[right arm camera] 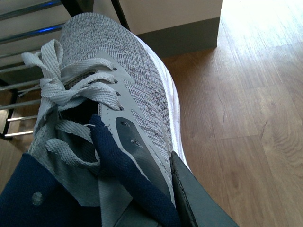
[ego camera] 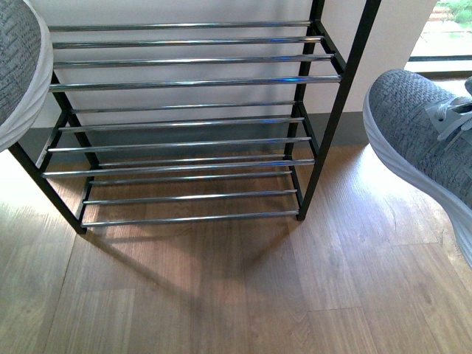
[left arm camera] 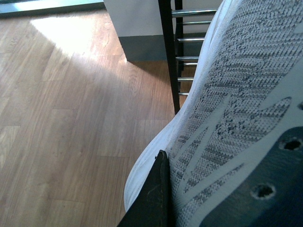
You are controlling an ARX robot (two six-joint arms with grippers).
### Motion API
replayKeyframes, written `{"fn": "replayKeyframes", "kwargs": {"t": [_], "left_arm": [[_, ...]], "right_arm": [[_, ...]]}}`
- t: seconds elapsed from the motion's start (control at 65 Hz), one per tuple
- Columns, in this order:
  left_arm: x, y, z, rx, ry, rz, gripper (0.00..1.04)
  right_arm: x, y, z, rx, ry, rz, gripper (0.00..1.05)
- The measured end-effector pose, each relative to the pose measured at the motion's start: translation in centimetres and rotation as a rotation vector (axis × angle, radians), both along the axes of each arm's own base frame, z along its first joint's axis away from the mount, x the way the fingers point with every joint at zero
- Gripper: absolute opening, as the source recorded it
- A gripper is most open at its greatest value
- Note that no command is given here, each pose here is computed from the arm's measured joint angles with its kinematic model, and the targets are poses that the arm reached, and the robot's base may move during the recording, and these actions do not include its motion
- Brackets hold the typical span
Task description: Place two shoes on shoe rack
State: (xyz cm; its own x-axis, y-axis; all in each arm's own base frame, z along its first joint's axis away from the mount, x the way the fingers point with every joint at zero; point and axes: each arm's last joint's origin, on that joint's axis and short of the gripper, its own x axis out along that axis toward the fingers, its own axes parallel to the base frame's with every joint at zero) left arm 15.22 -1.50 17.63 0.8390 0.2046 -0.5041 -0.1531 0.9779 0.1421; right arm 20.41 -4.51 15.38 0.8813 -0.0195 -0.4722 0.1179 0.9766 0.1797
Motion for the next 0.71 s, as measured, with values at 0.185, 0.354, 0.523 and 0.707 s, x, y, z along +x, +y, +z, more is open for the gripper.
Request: {"fn": "replayKeyframes", "kwargs": {"t": [0.185, 0.354, 0.523, 0.707], "left_arm": [[-0.02, -0.01, -0.06, -0.001, 0.002, -0.004, 0.02], [-0.04, -0.01, -0.13, 0.000, 0.004, -0.003, 0.02], [-0.04, -0.01, -0.13, -0.001, 0.004, -0.004, 0.02], [-0.04, -0.02, -0.13, -0.001, 0.004, -0.005, 0.02]], "right_arm": [[-0.02, -0.06, 0.00, -0.005, 0.001, -0.010, 0.01], [-0.03, -0.04, -0.02, -0.003, 0.001, -0.007, 0.01], [-0.03, -0.04, -0.02, -0.004, 0.001, -0.007, 0.01], [-0.03, -0.04, -0.02, -0.004, 0.001, -0.008, 0.01]]}}
